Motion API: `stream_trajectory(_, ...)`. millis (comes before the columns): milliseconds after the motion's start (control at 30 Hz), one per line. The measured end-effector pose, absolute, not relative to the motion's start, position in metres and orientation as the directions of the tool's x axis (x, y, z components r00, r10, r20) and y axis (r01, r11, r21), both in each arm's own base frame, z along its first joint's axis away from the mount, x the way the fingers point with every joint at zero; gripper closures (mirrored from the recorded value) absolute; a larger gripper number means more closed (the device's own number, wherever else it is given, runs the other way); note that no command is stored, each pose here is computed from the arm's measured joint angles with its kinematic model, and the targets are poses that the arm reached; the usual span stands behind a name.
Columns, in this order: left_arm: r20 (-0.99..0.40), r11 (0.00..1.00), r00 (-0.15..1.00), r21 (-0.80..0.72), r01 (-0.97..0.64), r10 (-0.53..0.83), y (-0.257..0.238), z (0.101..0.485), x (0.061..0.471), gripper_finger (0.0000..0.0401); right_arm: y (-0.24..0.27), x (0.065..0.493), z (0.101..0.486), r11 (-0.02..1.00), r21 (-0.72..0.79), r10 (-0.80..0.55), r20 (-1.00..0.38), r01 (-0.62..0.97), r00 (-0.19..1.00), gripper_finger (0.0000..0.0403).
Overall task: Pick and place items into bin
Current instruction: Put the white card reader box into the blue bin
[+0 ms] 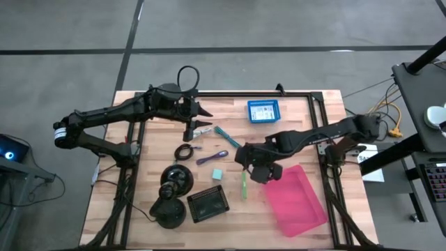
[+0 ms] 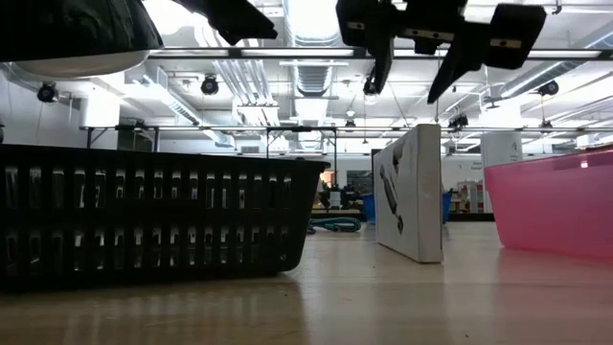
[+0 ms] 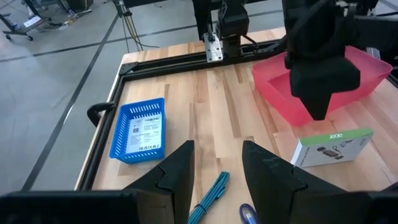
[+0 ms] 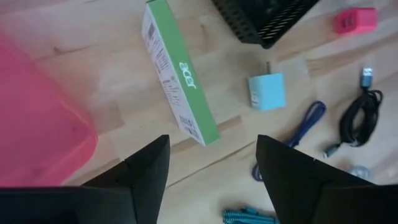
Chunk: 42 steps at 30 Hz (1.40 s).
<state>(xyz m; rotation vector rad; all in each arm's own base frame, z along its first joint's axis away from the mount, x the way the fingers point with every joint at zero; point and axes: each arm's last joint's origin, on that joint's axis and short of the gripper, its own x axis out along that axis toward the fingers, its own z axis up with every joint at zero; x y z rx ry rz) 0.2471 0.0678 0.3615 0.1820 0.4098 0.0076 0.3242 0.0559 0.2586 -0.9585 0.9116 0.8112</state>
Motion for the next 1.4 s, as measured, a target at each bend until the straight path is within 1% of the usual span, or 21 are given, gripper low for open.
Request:
stream_trajectory(333,-0.397,0.984,0.917,0.177,0.030,0.044,0.068,0.361,0.247,0.0282,0.058,0.339,0.234,0.321,-0.292,0.160,-0.921,-0.901,0.355,0.0181)
stream_trajectory(467,-0.397,0.984,0.917,0.177,0.030,0.044,0.068,0.361,0.247,0.0282,0.059,0.342,0.228,0.294,-0.286,0.159,-0.926,-0.912,0.342,0.0181)
stream_trajectory(567,-0.402,0.984,0.915,0.175,0.031,0.043,0.068,0.361,0.247,0.0282,0.059,0.345,0.225,0.254,-0.301,0.149,-0.927,-0.919,0.345,0.0182)
stream_trajectory(700,-0.416,0.985,0.908,0.171,0.033,0.042,0.068,0.359,0.247,0.0282,0.059,0.348,0.220,0.250,-0.309,0.135,-0.927,-0.918,0.349,0.0182)
stream_trajectory(1000,-0.417,0.985,0.908,0.170,0.033,0.041,0.068,0.359,0.247,0.0282,0.060,0.354,0.205,0.246,-0.276,0.127,-0.941,-0.929,0.313,0.0182)
stream_trajectory(1233,-0.417,0.985,0.908,0.171,0.033,0.042,0.068,0.359,0.247,0.0282,0.060,0.355,0.203,0.248,-0.275,0.127,-0.941,-0.929,0.312,0.0184)
stream_trajectory(1400,-0.417,0.985,0.908,0.171,0.033,0.042,0.068,0.359,0.247,0.0282,0.060,0.354,0.203,0.248,-0.274,0.128,-0.942,-0.929,0.312,0.0195)
